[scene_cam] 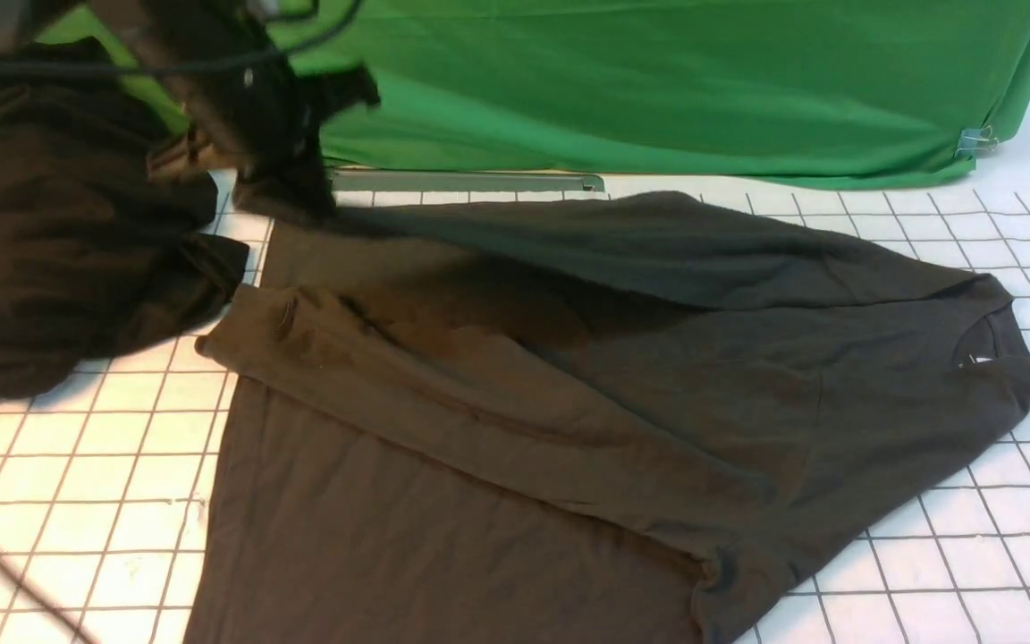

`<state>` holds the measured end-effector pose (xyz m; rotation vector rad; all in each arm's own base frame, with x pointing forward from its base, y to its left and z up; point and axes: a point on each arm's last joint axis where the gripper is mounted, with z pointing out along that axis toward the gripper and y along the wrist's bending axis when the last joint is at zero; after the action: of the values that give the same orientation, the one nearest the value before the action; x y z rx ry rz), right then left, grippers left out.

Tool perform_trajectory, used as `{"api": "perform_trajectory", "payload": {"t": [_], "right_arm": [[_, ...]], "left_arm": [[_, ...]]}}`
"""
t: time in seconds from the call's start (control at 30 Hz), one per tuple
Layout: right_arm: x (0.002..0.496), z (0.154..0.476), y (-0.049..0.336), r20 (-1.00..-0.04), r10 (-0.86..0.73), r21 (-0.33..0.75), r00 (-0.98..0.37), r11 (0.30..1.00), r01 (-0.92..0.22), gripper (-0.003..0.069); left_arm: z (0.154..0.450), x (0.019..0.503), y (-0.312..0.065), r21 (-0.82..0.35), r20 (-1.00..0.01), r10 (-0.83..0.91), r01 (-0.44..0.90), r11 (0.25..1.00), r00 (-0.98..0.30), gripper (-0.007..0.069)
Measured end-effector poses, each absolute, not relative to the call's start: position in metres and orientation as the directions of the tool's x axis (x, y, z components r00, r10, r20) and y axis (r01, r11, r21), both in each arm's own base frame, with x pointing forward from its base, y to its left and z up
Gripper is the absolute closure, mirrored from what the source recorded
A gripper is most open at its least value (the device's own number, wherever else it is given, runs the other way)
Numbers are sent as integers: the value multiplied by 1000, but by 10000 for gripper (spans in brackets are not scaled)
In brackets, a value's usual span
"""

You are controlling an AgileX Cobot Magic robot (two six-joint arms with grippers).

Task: Fold a long-sleeved shirt over a white checkered tablecloth.
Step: 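Fold the left side of the dark shirt inward over its body with the left gripper, then grasp the near edge of the shirt at its hem and shoulder corners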

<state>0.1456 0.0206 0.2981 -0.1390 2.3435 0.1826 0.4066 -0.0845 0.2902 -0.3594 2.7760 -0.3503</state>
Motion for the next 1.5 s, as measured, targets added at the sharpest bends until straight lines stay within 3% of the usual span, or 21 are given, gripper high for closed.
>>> {"api": "perform_trajectory", "payload": {"t": [0.1, 0.2, 0.3, 0.37, 0.5, 0.6, 0.7, 0.77, 0.9, 1.1, 1.23, 1.5], "right_arm": [[146, 298, 21, -713, -45, 90, -700, 984, -155, 426], [146, 298, 21, -713, -45, 90, -700, 984, -155, 424], [146, 298, 21, -713, -45, 90, -700, 984, -155, 422], [146, 298, 21, -713, -45, 90, -700, 984, -155, 422], [146, 298, 21, -713, -45, 90, -700, 984, -155, 421], [146, 298, 21, -713, -45, 90, -700, 984, -155, 421], [146, 298, 21, -713, -45, 90, -700, 984, -155, 421], [146, 298, 21, -713, -45, 90, -699, 984, -155, 421], [146, 298, 21, -714, -45, 90, -699, 984, -155, 421], [146, 298, 21, -715, -49, 87, -697, 984, -158, 421], [146, 299, 21, -718, -49, 86, -695, 984, -158, 421], [146, 299, 21, -720, -48, 85, -692, 984, -157, 421]], "left_arm": [[268, 384, -82, -247, -245, -279, -219, 944, -928, 620], [225, 358, -81, -225, -210, -282, -235, 946, -936, 620], [196, 345, -83, -242, -227, -288, -233, 942, -930, 603], [182, 337, -83, -251, -223, -291, -234, 939, -930, 552], [189, 334, -83, -240, -214, -246, -194, 951, -945, 435], [230, 329, -82, -234, -243, -192, -134, 963, -951, 288], [265, 317, -78, -223, -281, -163, -101, 970, -946, 202], [277, 294, -74, -197, -196, -139, -100, 975, -971, 169], [260, 257, -72, -147, -35, -116, -110, 983, -993, 158], [193, 205, -76, -107, 144, -140, -156, 982, -980, 195], [174, 189, -74, -109, 179, -165, -187, 976, -970, 219], [163, 188, -69, -80, 114, -204, -214, 974, -972, 235]]}}
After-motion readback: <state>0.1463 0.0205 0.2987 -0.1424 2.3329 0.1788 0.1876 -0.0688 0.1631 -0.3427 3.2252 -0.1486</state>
